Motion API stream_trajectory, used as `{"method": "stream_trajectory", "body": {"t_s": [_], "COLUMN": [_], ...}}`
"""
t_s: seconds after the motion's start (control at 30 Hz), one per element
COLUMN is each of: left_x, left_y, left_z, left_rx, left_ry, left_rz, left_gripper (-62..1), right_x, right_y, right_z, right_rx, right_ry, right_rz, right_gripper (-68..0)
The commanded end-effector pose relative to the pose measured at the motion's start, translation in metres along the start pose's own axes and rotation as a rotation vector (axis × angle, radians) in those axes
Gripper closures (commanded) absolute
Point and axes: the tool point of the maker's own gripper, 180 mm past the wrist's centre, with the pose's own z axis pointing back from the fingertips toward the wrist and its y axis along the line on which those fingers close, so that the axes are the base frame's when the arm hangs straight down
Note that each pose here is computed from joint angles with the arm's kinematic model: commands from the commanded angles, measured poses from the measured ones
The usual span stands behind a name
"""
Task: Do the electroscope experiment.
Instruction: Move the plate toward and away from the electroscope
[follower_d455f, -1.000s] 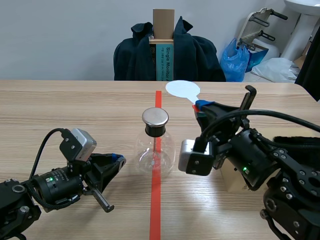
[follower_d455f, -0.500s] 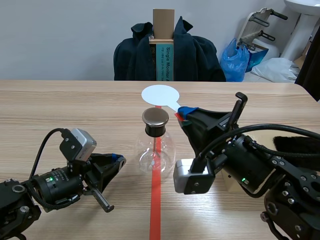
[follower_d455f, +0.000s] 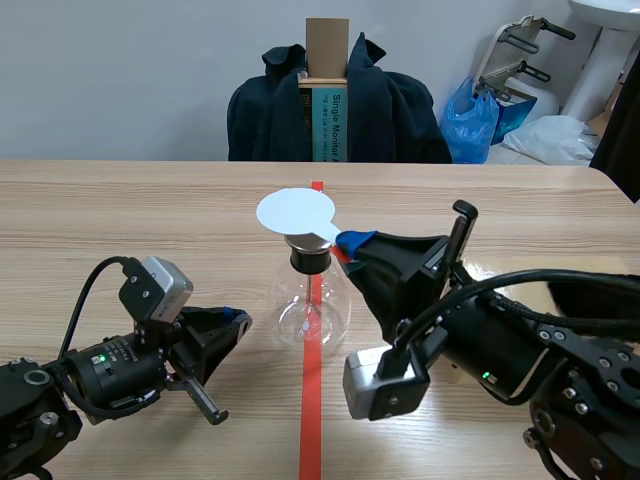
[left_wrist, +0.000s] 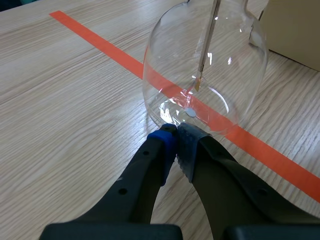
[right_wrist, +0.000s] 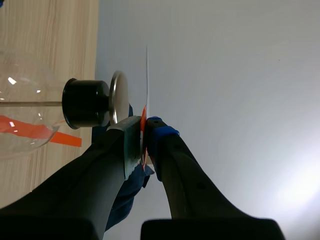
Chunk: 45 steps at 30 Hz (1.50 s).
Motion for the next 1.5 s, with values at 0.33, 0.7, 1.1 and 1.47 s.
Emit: {"method": "stream_trajectory", "body": {"t_s": [0.33, 0.7, 1.1, 1.47], "left_x": [0.011, 0.011, 0.011, 0.011], "left_y": [0.004, 0.004, 0.004, 0.004], "left_z": [-0.002, -0.002, -0.002, -0.002], "left_rx": [0.005, 0.005, 0.005, 0.005], "left_ry": [-0.036, -0.036, -0.036, -0.036], "left_rz": [-0.006, -0.006, -0.006, -0.006], "left_gripper": [-3.0, -3.0, -3.0, -3.0], "right_x": [-0.028, -0.062, -0.055, -0.02], "right_y": [-0.016, -0.017, -0.015, -0.014], "right_z": [0.003, 0.012, 0.009, 0.002], "right_rx": [-0.059, -0.062, -0.055, -0.05], "right_ry": [0.144, 0.335, 0.292, 0.096], "right_rz": [0.044, 0.039, 0.036, 0.042], "right_gripper": [-0.7, -0.7, -0.7, -0.7]}}
